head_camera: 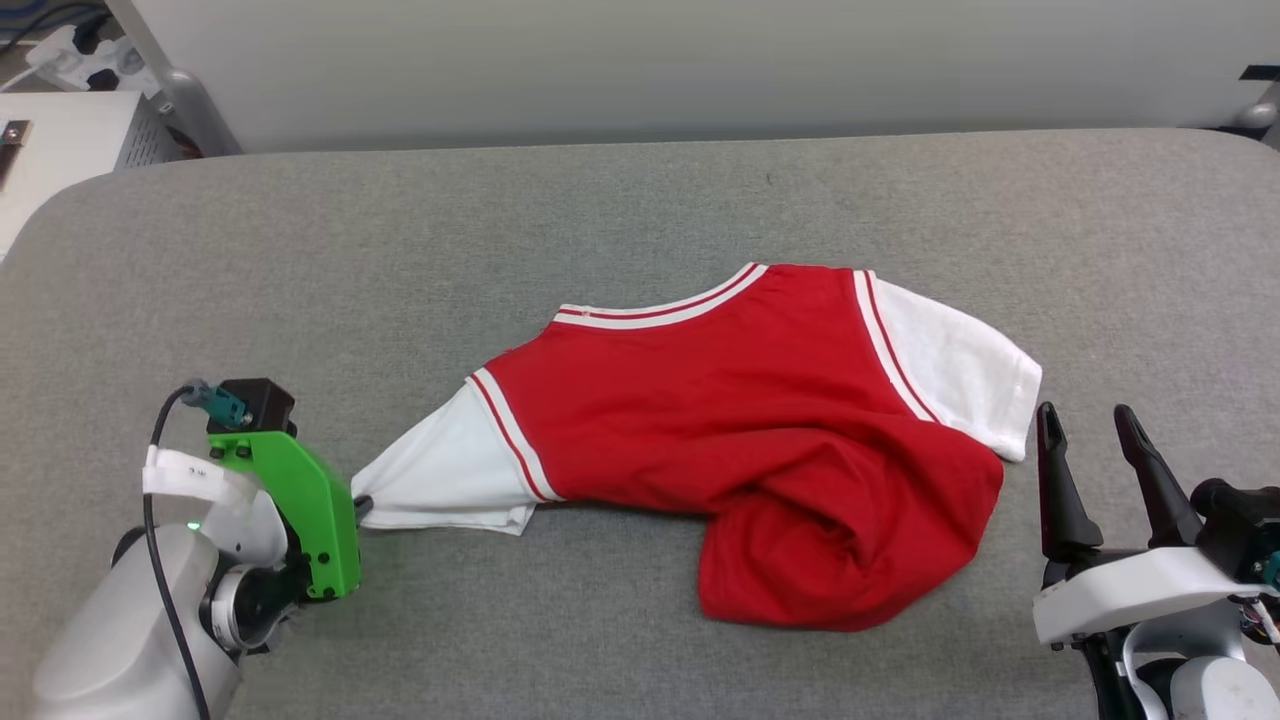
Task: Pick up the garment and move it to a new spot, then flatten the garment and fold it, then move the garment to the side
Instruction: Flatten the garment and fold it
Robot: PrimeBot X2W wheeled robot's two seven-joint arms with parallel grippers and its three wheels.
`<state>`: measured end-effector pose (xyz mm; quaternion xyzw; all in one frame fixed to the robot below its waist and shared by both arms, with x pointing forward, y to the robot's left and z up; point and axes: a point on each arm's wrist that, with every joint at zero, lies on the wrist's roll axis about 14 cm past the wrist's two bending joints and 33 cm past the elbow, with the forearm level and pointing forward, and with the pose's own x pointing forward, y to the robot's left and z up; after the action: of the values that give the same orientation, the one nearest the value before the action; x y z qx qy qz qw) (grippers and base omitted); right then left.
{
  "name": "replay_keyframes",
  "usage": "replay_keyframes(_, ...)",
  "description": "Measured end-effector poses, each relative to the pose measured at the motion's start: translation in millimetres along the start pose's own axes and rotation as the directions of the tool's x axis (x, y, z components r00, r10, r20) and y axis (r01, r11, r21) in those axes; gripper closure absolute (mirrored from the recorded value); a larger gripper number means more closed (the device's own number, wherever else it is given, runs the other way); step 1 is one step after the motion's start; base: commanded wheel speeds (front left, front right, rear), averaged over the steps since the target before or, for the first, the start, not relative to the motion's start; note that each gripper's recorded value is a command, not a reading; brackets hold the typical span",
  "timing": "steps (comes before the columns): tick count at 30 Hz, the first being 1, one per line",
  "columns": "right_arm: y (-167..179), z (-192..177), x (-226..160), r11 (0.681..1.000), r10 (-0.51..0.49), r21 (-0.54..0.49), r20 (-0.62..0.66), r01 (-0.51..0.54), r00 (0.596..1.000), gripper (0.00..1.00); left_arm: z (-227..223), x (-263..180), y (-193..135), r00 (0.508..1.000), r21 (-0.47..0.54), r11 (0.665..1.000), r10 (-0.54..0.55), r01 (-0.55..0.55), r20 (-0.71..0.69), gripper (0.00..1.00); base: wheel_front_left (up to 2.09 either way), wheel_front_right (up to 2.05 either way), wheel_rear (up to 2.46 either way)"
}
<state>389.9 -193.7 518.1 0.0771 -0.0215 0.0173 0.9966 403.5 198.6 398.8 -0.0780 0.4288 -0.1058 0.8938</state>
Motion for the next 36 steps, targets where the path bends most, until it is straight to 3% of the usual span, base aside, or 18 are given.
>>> replay_keyframes(2,3,-1,2,1.0,0.007,0.001,-0.004,-0.007,1.0,0.0,-8,-3,-1,1.0,-0.004,1.0,0.0,0.0,-0.002,1.0,0.0,0.0,0.0)
replay_keyframes(3,4,-1,2,1.0,0.01,0.002,-0.007,-0.01,1.0,0.0,-10,-3,-2,1.0,-0.006,1.0,-0.003,0.003,-0.002,0.92,0.0,0.0,0.0)
replay_keyframes(4,5,-1,3,1.0,0.013,0.003,-0.008,-0.013,1.0,0.0,-12,-4,-5,1.0,-0.003,1.0,-0.012,0.012,0.006,0.18,0.0,0.0,0.0)
replay_keyframes(5,6,-1,3,1.0,0.015,0.002,-0.008,-0.015,1.0,0.0,-12,-5,-6,1.0,-0.006,1.0,-0.015,0.015,0.019,0.0,0.0,0.0,0.0)
replay_keyframes(10,7,-1,4,1.0,0.019,0.003,-0.009,-0.019,1.0,0.0,17,-15,-11,0.977,0.05,0.999,-0.015,0.005,0.211,0.0,0.0,0.0,0.0)
replay_keyframes(13,7,-1,1,1.0,0.019,0.004,-0.014,-0.019,1.0,0.0,46,-29,-20,0.918,0.089,0.996,-0.042,0.007,0.393,0.0,0.0,0.0,0.0)
replay_keyframes(19,10,1,-4,1.0,0.024,0.004,-0.016,-0.024,1.0,0.0,84,-76,-51,0.678,0.166,0.986,-0.141,0.028,0.721,0.0,0.0,0.0,0.0)
replay_keyframes(29,12,1,-1,0.998,0.052,-0.038,-0.065,-0.054,0.997,0.0,85,-128,-86,0.465,0.128,0.992,-0.124,0.023,0.877,0.0,0.0,0.0,0.0)
replay_keyframes(33,12,-14,6,0.991,0.082,-0.091,-0.196,-0.102,0.977,0.0,75,-128,-89,0.464,0.122,0.992,-0.12,0.026,0.878,0.0,0.0,0.0,0.0)
replay_keyframes(36,7,-26,20,0.982,0.085,-0.132,-0.336,-0.136,0.938,0.0,74,-123,-88,0.471,0.128,0.992,-0.122,0.019,0.874,0.0,0.0,0.0,0.0)
